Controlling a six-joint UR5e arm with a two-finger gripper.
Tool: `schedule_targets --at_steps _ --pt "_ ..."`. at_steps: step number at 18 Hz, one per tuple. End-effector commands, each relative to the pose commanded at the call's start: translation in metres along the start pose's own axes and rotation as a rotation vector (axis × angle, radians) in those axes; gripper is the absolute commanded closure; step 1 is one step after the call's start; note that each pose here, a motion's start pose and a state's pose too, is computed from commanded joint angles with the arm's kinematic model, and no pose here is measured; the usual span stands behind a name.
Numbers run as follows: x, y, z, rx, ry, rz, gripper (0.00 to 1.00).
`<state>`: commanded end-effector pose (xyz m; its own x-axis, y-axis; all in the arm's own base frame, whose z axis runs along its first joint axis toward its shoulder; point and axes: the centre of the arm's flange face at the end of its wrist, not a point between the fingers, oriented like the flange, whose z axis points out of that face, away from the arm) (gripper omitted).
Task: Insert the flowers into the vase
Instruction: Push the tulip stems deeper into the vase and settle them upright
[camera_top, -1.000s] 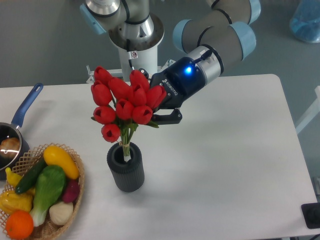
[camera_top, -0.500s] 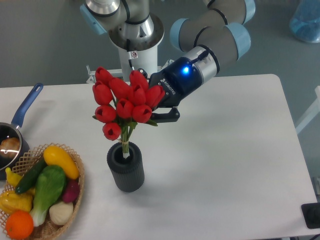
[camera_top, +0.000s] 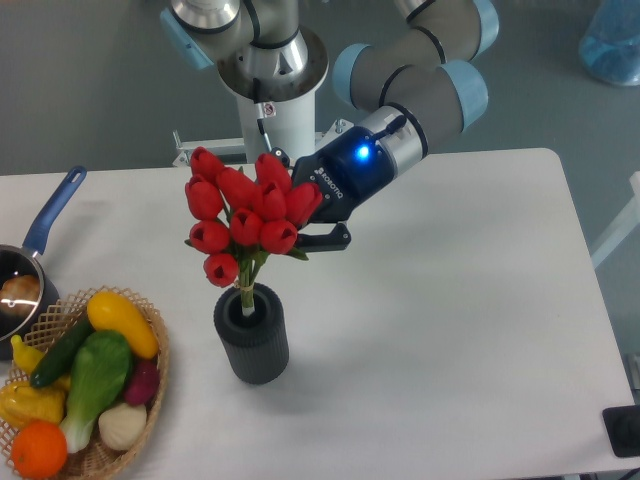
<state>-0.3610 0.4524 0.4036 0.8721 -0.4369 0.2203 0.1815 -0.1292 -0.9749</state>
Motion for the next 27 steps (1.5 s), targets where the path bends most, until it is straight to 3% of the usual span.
schedule_targets --at_steps 12,20,22,27 --pt "-0.024 0.059 0.007 -0.011 0.01 0.034 0.8" --pt "-0.014 0.093 0.006 -0.04 -0.001 0.019 0.75" --pt "-0.014 0.094 0.007 -0.041 0.001 0.03 0.68" --pt "-0.014 0.1 0.008 -0.057 -0.002 0.024 0.4"
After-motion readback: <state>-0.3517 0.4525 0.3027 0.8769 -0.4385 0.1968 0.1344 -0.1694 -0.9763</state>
